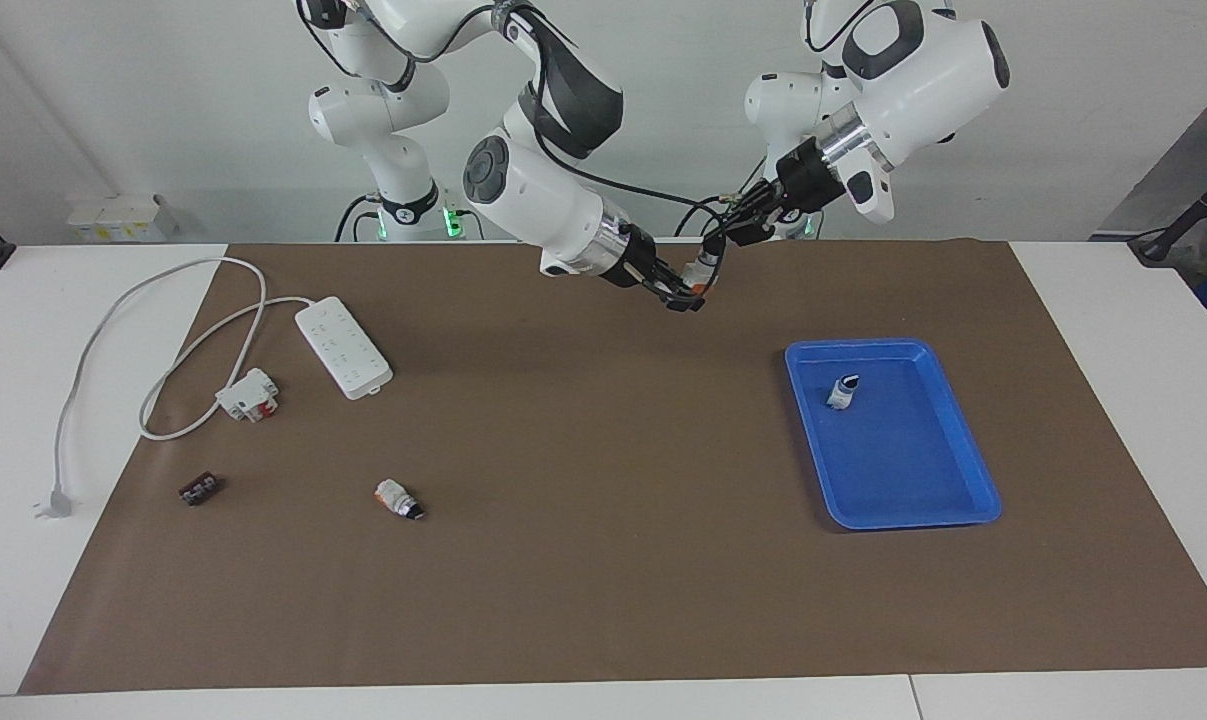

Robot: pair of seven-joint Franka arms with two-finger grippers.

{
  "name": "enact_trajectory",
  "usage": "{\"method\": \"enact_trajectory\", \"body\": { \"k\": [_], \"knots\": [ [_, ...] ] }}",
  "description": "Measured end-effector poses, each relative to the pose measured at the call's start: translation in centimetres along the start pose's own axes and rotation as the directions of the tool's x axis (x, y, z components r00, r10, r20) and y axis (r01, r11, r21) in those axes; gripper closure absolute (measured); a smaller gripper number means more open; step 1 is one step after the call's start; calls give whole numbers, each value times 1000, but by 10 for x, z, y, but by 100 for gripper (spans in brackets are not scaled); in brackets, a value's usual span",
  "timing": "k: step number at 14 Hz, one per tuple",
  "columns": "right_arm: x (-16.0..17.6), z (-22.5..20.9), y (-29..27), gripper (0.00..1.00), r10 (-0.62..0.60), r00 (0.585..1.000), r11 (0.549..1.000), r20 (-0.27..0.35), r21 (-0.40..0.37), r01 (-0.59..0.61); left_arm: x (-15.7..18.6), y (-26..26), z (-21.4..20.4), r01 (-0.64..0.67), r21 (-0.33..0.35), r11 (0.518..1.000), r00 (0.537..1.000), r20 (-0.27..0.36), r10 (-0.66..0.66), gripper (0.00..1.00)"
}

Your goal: Turn and place switch with both arms

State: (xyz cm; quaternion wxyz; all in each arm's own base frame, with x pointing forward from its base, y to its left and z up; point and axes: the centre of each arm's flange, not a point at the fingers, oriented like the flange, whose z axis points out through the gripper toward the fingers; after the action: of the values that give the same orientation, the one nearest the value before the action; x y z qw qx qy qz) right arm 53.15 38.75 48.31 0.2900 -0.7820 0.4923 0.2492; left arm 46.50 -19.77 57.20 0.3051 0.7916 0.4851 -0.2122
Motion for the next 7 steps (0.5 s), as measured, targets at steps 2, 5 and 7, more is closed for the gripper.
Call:
{"method": "enact_trajectory", "body": {
  "k": [2, 5, 7],
  "knots": [
    [-1, 1, 0, 59, -1, 1000, 1000, 1, -2, 1, 0, 0, -1, 3, -3, 1000, 1000, -1, -3, 90],
    [-14, 1, 0, 25, -21, 1000, 1000, 10, -3, 21, 5, 2, 2, 13, -1, 1000, 1000, -2, -13, 90],
    [-16, -5, 2, 1, -30, 999, 999, 17, -19, 30, 9, 2, 1, 9, 4, 1000, 1000, -28, -8, 90]
  ]
}}
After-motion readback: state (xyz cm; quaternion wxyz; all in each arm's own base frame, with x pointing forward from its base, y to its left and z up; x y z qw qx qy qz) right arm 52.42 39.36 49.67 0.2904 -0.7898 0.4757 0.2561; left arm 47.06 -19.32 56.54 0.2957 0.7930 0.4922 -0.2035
